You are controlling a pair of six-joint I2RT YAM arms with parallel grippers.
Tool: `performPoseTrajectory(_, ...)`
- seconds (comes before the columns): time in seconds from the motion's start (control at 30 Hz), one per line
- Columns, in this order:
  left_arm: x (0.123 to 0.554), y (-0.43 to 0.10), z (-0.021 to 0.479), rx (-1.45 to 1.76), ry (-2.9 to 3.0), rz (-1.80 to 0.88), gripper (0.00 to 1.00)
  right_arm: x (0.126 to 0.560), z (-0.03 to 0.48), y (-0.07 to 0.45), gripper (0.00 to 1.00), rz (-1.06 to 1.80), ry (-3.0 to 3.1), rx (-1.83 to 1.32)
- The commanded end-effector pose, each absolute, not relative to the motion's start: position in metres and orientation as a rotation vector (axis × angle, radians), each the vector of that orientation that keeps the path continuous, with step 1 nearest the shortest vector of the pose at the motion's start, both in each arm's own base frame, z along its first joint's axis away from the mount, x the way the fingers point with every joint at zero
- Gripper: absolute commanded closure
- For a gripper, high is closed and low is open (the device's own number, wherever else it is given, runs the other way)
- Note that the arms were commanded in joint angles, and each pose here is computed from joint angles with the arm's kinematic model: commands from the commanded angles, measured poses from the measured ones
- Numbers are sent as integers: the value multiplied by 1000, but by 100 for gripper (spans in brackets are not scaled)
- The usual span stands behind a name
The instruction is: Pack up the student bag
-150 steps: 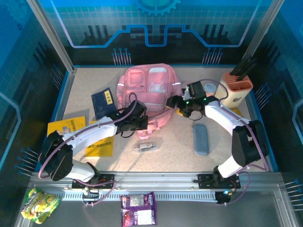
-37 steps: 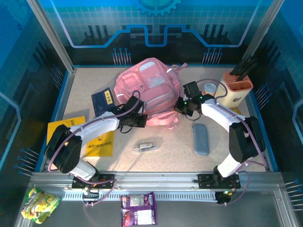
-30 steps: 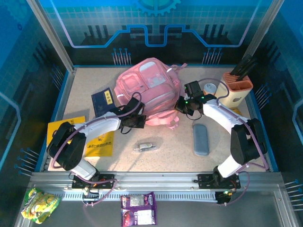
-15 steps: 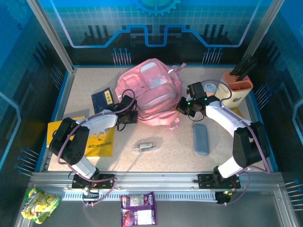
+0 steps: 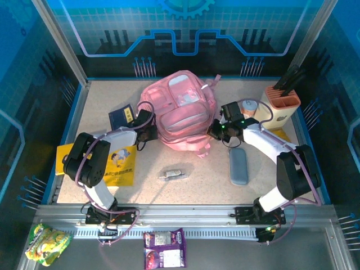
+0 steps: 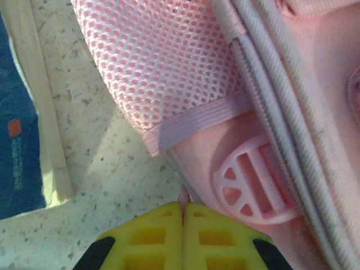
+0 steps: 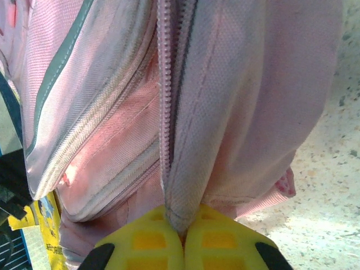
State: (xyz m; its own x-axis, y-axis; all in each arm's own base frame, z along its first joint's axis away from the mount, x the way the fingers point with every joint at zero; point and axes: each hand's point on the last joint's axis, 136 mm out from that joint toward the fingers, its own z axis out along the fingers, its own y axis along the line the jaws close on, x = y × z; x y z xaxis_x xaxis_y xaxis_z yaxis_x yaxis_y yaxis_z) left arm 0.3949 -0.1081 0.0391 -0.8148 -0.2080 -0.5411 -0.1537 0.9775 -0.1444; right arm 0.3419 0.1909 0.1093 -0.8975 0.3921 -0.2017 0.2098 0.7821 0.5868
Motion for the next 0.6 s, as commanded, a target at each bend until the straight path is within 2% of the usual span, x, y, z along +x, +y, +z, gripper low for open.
performPoseTrajectory(0.0,424,-113,56,-294,2459,-192,100,340,122,213,100,905,2629,409)
performPoseTrajectory(0.03,424,-114,56,-292,2467,-199,100,340,119,216,100,906,2641,405)
performPoseTrajectory(0.13,416,-117,57,-286,2482,-231,100,339,122,210,89,873,2620,406)
performPoseTrajectory(0.2,406,-116,59,-282,2503,-238,98,340,129,202,74,828,2589,386)
performPoseTrajectory(0.27,395,-115,66,-281,2509,-261,89,339,136,193,66,779,2578,364)
performPoseTrajectory(0.33,383,-118,74,-273,2512,-306,75,337,142,185,58,730,2569,338)
performPoseTrajectory(0.4,371,-115,80,-285,2525,-315,66,335,149,181,51,707,2552,305)
performPoseTrajectory(0.57,343,-98,95,-371,2527,-299,53,327,163,210,43,803,2548,106)
